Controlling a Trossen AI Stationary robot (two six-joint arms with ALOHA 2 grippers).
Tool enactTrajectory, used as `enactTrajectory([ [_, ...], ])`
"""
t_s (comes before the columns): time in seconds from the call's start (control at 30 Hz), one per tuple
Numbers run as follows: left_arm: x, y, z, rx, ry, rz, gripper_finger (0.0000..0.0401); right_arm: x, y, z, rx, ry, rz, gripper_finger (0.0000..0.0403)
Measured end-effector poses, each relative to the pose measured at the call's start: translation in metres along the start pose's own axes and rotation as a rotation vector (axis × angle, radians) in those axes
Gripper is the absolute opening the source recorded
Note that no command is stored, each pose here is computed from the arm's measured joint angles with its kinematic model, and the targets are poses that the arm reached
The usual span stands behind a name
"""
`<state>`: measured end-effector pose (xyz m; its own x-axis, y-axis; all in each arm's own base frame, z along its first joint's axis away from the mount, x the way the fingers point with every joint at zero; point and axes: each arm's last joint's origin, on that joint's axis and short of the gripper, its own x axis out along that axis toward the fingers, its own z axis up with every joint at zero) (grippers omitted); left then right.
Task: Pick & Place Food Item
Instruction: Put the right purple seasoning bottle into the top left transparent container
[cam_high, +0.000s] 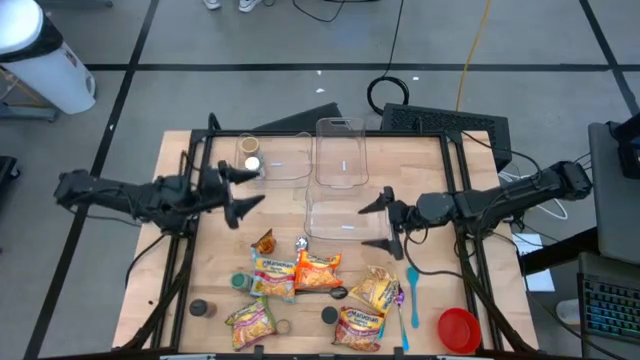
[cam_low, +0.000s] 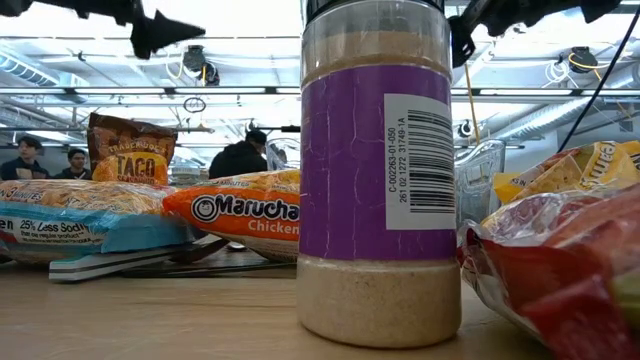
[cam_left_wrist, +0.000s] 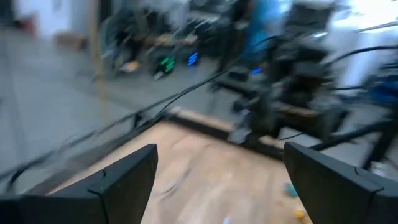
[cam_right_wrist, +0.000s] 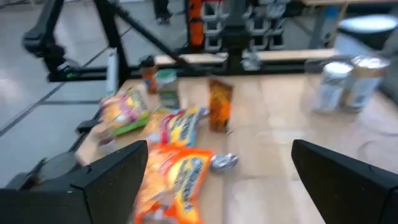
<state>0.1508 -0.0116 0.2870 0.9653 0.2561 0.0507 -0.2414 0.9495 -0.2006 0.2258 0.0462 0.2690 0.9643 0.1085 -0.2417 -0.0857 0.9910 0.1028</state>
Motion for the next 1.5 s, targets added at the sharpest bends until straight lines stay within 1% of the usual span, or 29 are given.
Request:
enactTrajectory([
  [0.07, -0.003, -0.007, -0.001, 0.020, -0.035, -0.057, 0.0351, -0.001, 0.008, -0.001, 0.012, -0.001, 0.033, 0.0391],
  [0.13, -0.005, -0.012, -0.001, 0.031, -0.049, -0.088, 0.0351, -0.001, 0.017, 0.000, 0.002, -0.018, 0.073, 0.0391],
  [0.23, -0.007, -0.016, -0.003, 0.047, -0.040, -0.108, 0.0351, 0.004, 0.029, -0.003, -0.009, -0.030, 0.123, 0.0391],
  [0.33, -0.005, -0.017, -0.005, 0.044, -0.029, -0.099, 0.0351, 0.016, 0.040, -0.009, -0.011, -0.035, 0.155, 0.0391],
  [0.43, -0.002, -0.018, -0.008, 0.021, -0.011, -0.093, 0.0351, 0.030, 0.050, -0.023, -0.038, 0.003, 0.183, 0.0391],
  [0.63, 0.003, -0.020, -0.013, -0.021, 0.014, -0.088, 0.0351, 0.055, 0.072, -0.059, -0.094, 0.112, 0.233, 0.0391],
  [0.7, 0.004, -0.021, -0.014, -0.020, 0.020, -0.086, 0.0351, 0.061, 0.081, -0.068, -0.101, 0.118, 0.258, 0.0391],
  [0.83, 0.007, -0.021, -0.014, -0.028, 0.010, -0.079, 0.0351, 0.069, 0.095, -0.081, -0.068, 0.099, 0.299, 0.0391],
  [1.0, 0.008, -0.019, -0.014, -0.083, 0.007, -0.069, 0.0351, 0.081, 0.104, -0.092, -0.060, 0.099, 0.314, 0.0391],
  [1.13, 0.008, -0.019, -0.013, -0.127, 0.003, -0.065, 0.0351, 0.100, 0.115, -0.093, -0.115, 0.133, 0.314, 0.0391],
  [1.3, 0.008, -0.019, -0.013, -0.134, 0.001, -0.065, 0.0351, 0.122, 0.126, -0.095, -0.188, 0.203, 0.309, 0.0391],
  [1.5, 0.008, -0.019, -0.013, -0.139, -0.004, -0.064, 0.0351, 0.141, 0.134, -0.099, -0.185, 0.196, 0.310, 0.0391],
])
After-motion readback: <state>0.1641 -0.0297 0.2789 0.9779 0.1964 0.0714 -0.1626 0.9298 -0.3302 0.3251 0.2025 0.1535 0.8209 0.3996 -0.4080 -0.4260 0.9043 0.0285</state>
